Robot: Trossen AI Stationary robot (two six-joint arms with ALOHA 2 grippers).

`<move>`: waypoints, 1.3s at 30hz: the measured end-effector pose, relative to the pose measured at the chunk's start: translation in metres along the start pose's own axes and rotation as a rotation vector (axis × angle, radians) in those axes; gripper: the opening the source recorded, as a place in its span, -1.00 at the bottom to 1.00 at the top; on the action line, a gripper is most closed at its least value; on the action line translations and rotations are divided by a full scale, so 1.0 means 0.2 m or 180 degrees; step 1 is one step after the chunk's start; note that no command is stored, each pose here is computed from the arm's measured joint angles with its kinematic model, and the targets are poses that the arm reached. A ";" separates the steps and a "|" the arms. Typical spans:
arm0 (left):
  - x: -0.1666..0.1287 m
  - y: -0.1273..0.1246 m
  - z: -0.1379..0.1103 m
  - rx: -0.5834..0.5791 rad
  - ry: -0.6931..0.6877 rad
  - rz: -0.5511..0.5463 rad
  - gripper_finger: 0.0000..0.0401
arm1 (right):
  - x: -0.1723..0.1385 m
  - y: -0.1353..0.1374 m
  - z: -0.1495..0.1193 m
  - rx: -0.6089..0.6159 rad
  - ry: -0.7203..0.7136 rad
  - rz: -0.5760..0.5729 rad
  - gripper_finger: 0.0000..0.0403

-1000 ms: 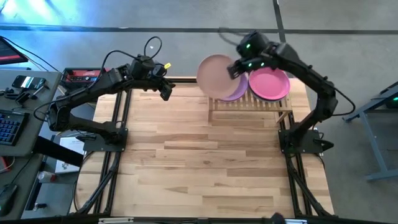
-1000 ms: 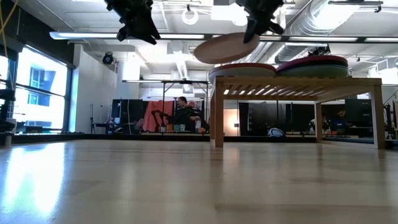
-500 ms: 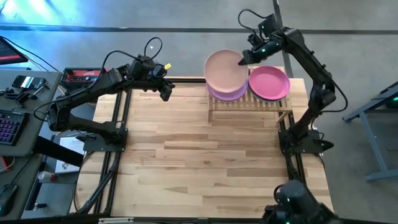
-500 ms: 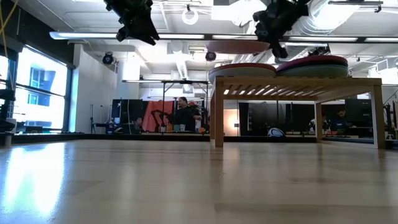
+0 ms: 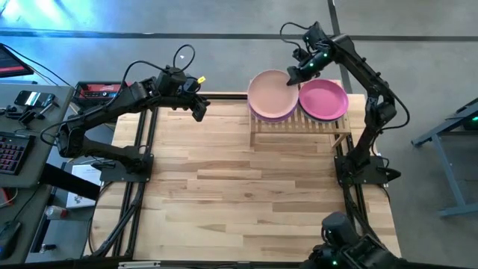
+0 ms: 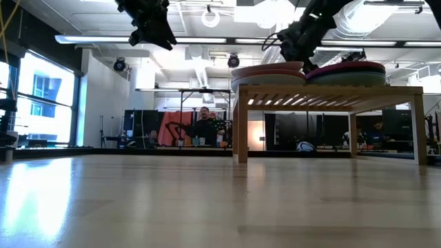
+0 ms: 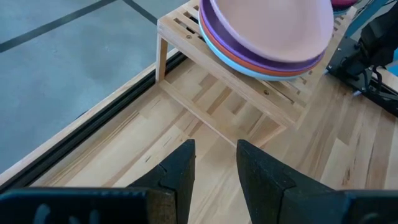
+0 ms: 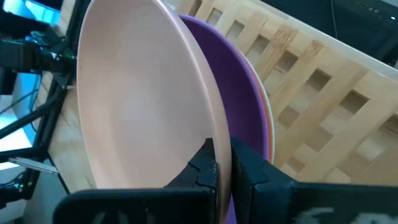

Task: Place and stack plates onto a shelf
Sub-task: Stack the light orange plate on top of the purple plate on the shelf, then return to Home Position

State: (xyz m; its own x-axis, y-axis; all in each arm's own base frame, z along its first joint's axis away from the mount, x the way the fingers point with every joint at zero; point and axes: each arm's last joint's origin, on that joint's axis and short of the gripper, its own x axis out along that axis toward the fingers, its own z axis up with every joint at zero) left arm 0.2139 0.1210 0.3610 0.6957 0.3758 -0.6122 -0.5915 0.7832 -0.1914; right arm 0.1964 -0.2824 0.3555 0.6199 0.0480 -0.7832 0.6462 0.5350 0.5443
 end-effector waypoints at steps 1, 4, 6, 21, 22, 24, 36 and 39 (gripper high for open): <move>0.00 0.00 0.00 0.0001 0.0000 0.0000 -0.46 | 0.01 0.00 0.00 -0.0011 0.0014 -0.0011 -1.00; 0.00 0.00 0.00 0.0001 -0.0002 0.0002 -0.46 | 0.02 0.02 0.00 -0.0031 0.0035 -0.0060 -1.00; 0.00 0.00 0.00 0.0000 -0.0003 0.0006 -0.46 | 0.02 0.02 0.00 -0.0038 0.0042 -0.0060 -1.00; 0.00 0.00 0.00 0.0002 -0.0002 0.0008 -0.46 | 0.05 0.05 -0.01 -0.0109 0.0067 -0.0330 -0.70; 0.00 0.00 0.00 0.0020 -0.0002 0.0008 -0.46 | 0.05 0.05 -0.01 -0.0114 0.0068 -0.0344 -0.66; 0.00 0.00 0.00 0.0063 -0.0002 0.0008 -0.46 | 0.05 0.05 -0.01 -0.0115 0.0066 -0.0356 -0.59; 0.00 0.00 0.00 0.0076 0.0000 0.0009 -0.46 | -0.08 0.03 -0.04 0.0043 -0.0143 -0.0332 -0.49; 0.00 0.00 0.00 0.0075 0.0001 0.0008 -0.46 | -0.10 0.03 -0.04 0.0081 -0.0184 -0.0330 -0.49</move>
State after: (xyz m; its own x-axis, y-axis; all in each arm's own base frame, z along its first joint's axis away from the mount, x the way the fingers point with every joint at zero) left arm 0.2140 0.1210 0.3607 0.6942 0.3776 -0.6128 -0.5835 0.7937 -0.1718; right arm 0.1849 -0.2724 0.3717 0.5734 -0.0556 -0.8174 0.7188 0.5130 0.4693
